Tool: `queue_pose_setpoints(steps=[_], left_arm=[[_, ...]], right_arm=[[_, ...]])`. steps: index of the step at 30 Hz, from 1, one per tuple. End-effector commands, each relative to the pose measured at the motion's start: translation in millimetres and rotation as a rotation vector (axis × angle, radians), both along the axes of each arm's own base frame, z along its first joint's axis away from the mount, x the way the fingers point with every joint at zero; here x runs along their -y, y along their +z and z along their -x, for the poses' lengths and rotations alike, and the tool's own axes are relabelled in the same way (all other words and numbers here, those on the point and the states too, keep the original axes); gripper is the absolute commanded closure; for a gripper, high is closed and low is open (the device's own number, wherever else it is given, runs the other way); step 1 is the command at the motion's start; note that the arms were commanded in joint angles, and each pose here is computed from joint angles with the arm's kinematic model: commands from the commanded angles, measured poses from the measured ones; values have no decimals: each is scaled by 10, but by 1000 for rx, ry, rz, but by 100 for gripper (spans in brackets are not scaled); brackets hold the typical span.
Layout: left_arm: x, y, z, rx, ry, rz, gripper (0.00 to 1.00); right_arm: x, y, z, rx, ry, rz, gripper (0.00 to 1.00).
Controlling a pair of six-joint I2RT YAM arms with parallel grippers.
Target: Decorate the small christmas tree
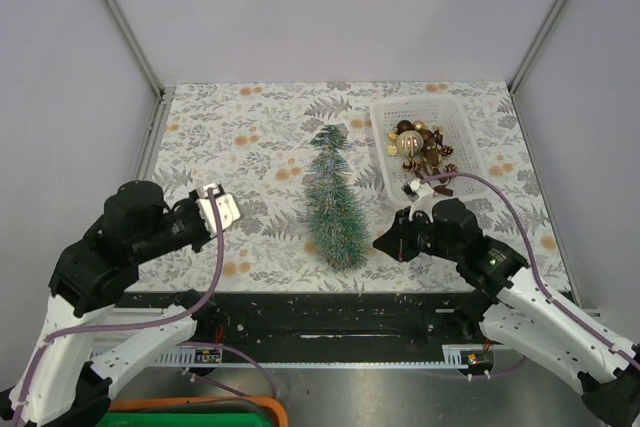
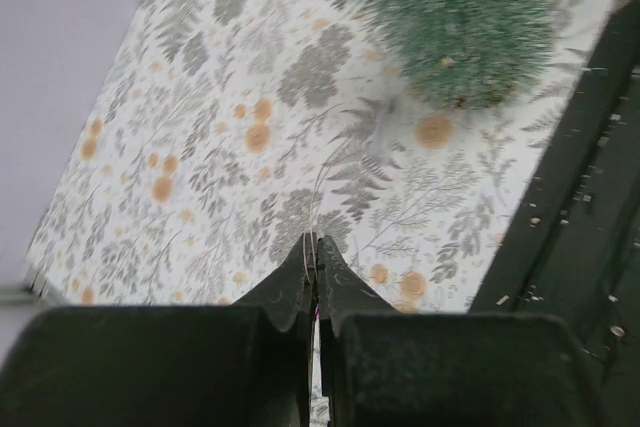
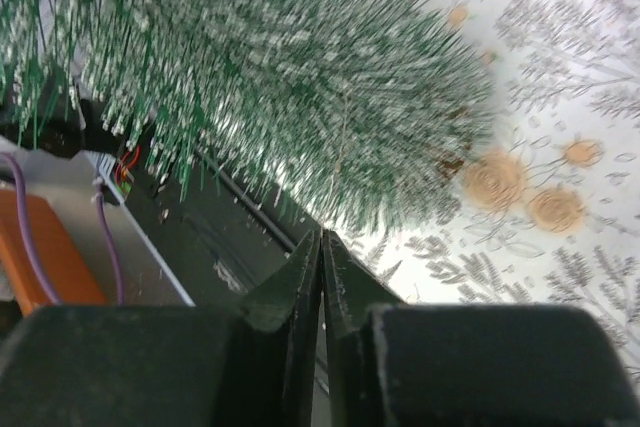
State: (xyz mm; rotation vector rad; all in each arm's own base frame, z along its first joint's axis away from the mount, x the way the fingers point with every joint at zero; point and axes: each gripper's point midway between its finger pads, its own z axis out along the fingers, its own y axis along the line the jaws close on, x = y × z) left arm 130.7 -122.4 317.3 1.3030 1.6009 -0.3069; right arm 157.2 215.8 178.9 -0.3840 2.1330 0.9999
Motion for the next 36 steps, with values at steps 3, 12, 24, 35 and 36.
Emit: queue_pose_setpoints(steps=[3, 12, 24, 35, 36], left_arm=[[-323, -126, -695, 46, 395, -74, 100], [-529, -250, -1190, 69, 690, -106, 100], [-351, -180, -1963, 47, 771, -179, 100], [-103, -302, -2739, 90, 722, -212, 100], [-61, -331, -2762, 82, 709, -204, 100]], right_arm=[[-231, -111, 278, -58, 34, 9, 90], [-538, -119, 397, -21, 65, 80, 71], [-289, 563, 400, 119, 40, -21, 47], [89, 1140, 193, 300, -93, -10, 37], [140, 1242, 147, 335, -120, -13, 36]])
